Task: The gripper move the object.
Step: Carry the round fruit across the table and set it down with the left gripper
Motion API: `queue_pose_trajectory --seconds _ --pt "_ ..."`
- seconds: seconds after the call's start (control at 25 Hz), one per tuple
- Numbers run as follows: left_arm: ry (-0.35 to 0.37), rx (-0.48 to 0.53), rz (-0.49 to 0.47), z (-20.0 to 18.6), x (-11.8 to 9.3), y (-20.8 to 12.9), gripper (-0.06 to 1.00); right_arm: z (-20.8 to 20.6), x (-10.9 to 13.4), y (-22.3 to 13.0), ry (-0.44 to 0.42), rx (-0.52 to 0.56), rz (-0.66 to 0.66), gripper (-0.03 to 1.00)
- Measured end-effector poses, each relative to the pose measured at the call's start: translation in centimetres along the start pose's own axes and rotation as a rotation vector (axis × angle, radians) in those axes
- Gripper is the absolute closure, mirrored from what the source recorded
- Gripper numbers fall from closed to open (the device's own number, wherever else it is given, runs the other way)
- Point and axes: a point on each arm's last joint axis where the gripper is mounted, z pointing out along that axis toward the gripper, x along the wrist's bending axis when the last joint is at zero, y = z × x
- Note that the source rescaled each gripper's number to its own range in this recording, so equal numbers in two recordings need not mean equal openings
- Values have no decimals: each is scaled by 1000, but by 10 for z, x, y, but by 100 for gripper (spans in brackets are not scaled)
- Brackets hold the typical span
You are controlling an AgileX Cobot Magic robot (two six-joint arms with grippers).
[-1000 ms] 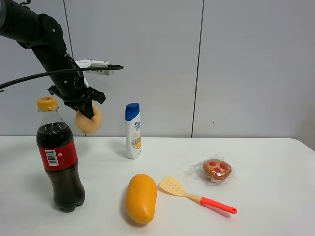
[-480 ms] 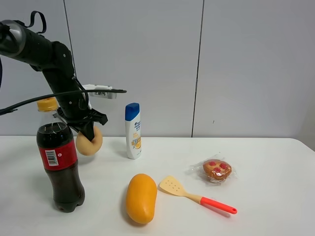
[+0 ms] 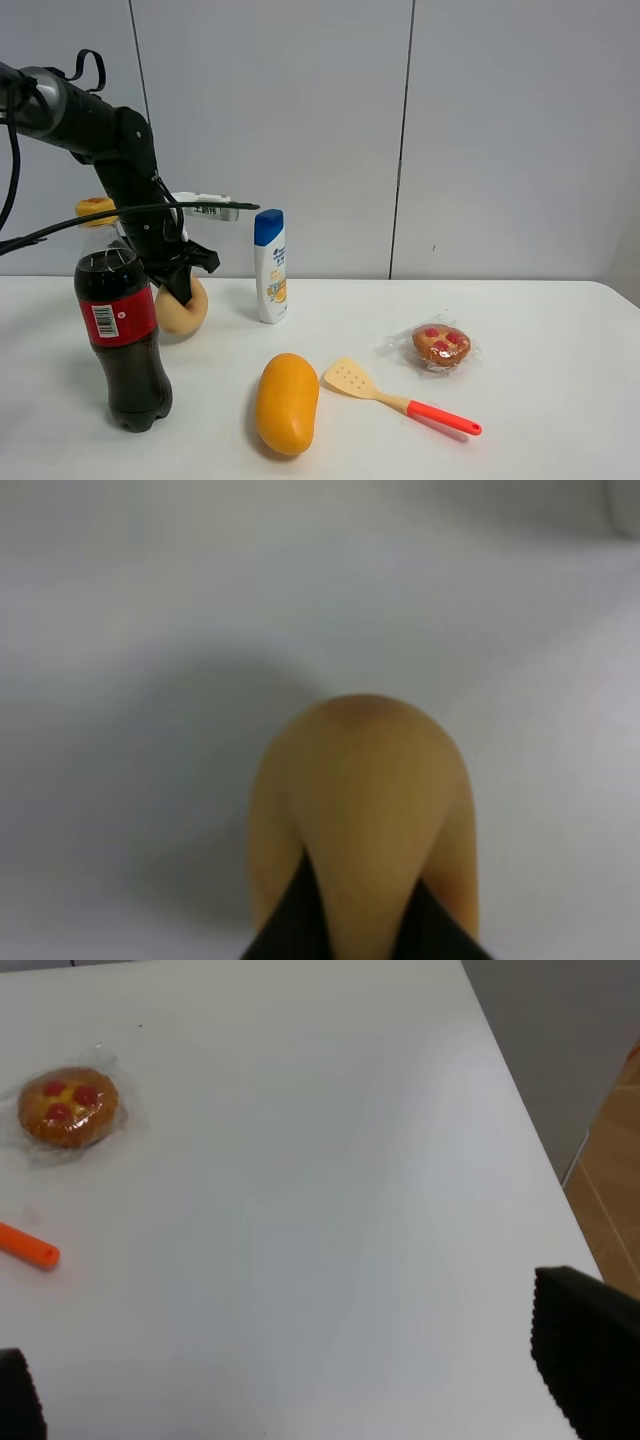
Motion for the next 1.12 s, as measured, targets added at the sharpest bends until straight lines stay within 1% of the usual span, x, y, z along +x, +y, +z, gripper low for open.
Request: queue_pose_trajectory --seconds 0.48,0.56,0.64,0.72,0.76,0.84,0.88,0.96,1.12 --pt "-5 14 -2 2 0 -1 94 0 0 0 0 0 0 -3" --pt "-6 15 -3 3 0 -2 91 0 0 0 0 0 0 -3" --pt "-7 18 0 4 0 -2 80 0 0 0 0 0 0 -3" --pt "-7 19 0 4 0 -2 58 0 0 0 0 0 0 -3" --pt "-7 17 0 4 0 -2 44 0 0 0 0 0 0 -3" --pt "-3 1 0 4 0 0 20 0 0 0 0 0 0 -3" --pt "-3 -8 -2 4 0 0 12 0 0 0 0 0 0 -3" --pt "-9 -16 -9 4 -1 1 4 0 0 0 0 0 0 -3" --pt "-14 -20 -15 4 -1 1 1 0 0 0 0 0 0 -3"
